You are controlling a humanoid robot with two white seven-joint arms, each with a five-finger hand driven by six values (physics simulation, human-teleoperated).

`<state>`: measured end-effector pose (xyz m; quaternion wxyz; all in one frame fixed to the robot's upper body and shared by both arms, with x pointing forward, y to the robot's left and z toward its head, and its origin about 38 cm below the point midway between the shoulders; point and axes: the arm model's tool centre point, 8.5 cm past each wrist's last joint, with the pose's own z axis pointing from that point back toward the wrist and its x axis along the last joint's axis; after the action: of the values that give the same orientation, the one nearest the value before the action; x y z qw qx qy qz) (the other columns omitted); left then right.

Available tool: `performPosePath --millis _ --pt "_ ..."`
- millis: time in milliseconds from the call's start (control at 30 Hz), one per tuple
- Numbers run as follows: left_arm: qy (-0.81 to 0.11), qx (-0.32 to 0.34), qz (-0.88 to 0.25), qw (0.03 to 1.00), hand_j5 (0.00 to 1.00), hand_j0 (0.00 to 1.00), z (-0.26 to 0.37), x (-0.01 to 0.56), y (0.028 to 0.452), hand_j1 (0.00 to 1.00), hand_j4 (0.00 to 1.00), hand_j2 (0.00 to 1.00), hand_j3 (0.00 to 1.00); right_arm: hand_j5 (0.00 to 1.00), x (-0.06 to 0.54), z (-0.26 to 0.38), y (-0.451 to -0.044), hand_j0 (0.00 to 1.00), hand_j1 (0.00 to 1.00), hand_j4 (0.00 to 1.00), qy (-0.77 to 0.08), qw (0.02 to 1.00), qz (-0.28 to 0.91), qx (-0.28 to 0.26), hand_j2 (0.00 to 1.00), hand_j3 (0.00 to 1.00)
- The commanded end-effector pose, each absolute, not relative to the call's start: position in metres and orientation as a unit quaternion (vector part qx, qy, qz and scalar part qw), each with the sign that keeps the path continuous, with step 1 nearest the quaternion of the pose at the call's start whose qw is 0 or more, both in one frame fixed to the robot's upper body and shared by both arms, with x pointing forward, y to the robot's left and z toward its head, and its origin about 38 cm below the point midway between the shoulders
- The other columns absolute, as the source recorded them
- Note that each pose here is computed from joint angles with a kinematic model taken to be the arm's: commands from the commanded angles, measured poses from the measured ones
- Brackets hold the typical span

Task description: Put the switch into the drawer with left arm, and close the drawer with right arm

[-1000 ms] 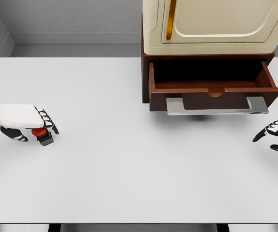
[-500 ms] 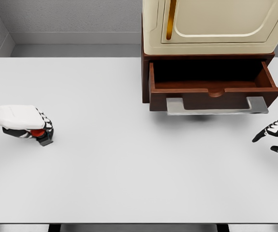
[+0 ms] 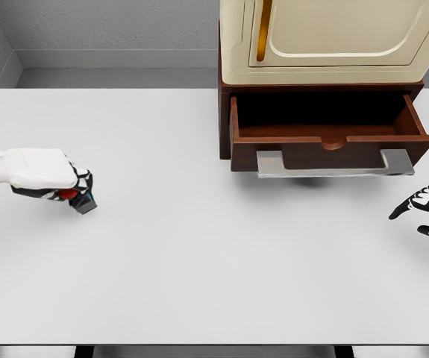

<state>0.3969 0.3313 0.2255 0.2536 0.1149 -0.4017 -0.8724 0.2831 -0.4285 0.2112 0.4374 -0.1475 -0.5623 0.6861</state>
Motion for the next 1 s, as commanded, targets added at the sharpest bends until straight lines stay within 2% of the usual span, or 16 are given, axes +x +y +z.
performPosePath --millis 0,167,433,967 --pt "-0.413 0.109 -0.871 0.245 0.35 0.35 0.227 0.397 0.321 0.35 0.35 0.35 0.35 0.63 0.283 0.212 -0.429 0.63 0.63 0.63 -0.564 0.439 0.684 -0.146 0.63 0.63" --pt "-0.441 0.108 -0.863 0.221 0.35 0.35 0.240 0.407 0.296 0.35 0.35 0.35 0.35 0.63 0.283 0.212 -0.429 0.63 0.63 0.63 -0.564 0.439 0.684 -0.147 0.63 0.63" --pt "-0.479 0.098 -0.844 0.221 0.35 0.35 0.262 0.411 0.288 0.35 0.35 0.35 0.35 0.64 0.283 0.211 -0.428 0.64 0.64 0.64 -0.563 0.439 0.685 -0.144 0.64 0.64" --pt "-0.557 0.069 -0.807 0.182 0.35 0.35 0.305 0.422 0.244 0.35 0.35 0.35 0.35 0.63 0.287 0.233 -0.436 0.63 0.63 0.63 -0.572 0.431 0.679 -0.161 0.63 0.63"
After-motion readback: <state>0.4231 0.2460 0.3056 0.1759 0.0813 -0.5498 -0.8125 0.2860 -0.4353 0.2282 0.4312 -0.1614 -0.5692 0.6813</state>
